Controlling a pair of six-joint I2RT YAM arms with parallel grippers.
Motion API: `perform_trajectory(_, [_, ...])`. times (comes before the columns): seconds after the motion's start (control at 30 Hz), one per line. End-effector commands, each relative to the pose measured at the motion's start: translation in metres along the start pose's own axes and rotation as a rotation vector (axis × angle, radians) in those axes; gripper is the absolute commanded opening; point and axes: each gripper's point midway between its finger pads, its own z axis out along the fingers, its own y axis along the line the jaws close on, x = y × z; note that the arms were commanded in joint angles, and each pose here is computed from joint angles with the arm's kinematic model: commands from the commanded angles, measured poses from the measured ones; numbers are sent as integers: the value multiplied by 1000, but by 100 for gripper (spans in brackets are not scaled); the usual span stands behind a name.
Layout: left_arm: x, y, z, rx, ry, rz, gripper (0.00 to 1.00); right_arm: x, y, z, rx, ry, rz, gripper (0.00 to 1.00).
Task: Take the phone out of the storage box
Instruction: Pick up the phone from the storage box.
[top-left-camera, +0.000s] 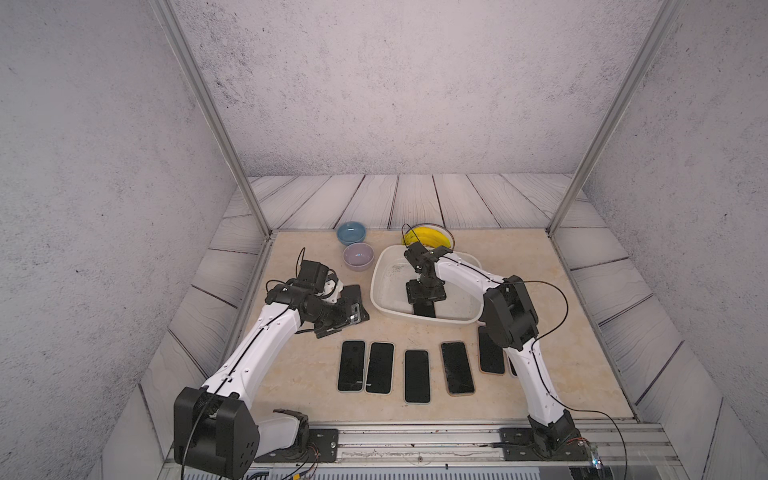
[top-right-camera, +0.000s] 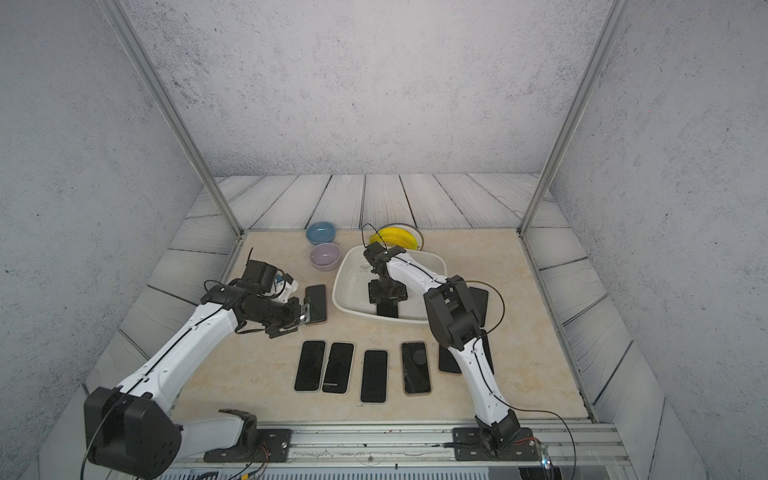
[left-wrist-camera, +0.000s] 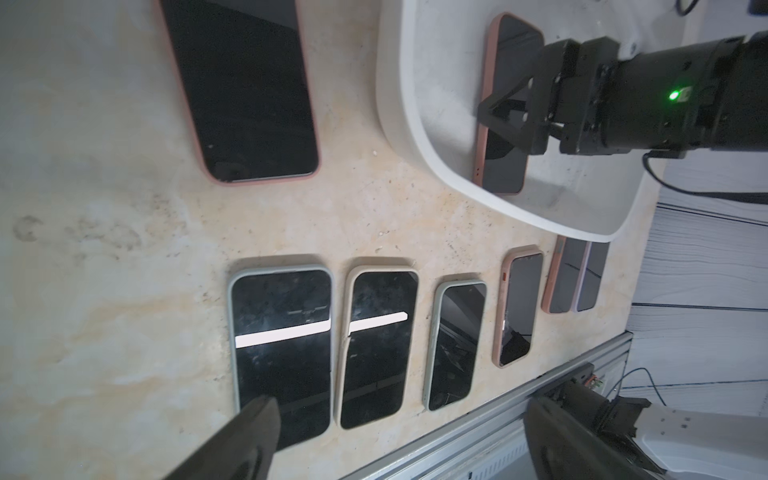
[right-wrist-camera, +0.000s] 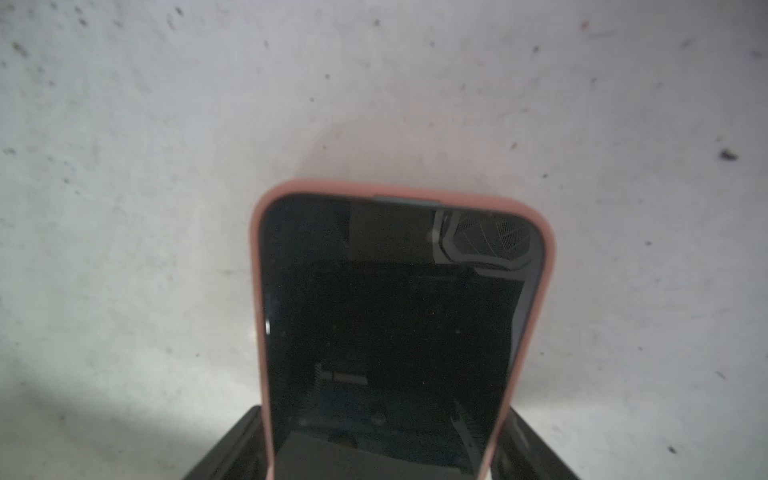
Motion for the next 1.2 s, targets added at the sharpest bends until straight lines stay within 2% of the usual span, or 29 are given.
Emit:
perform_trajectory(0.0, [-17, -31, 0, 152, -26, 34, 98, -21, -10, -51, -86, -107, -23, 68])
perform_trajectory(0.17, [-38, -60, 6, 313, -36, 43, 99, -28, -26, -82, -218, -155, 22, 67])
perform_trajectory(0.4, [-67, -85, 18, 429, -20, 70, 98, -9, -1, -120, -413, -160, -60, 67])
perform_trajectory(0.73, [-77, -102, 37, 471, 31, 81, 94, 29, 30, -158, -671, -143, -83, 67])
perform_trajectory(0.97, [-70, -120, 52, 446, 89, 145, 89, 51, 56, -166, -744, -94, -147, 67])
perform_trajectory(1.17, [-68, -121, 59, 438, 110, 138, 79, 60, 75, -170, -760, -77, -191, 67])
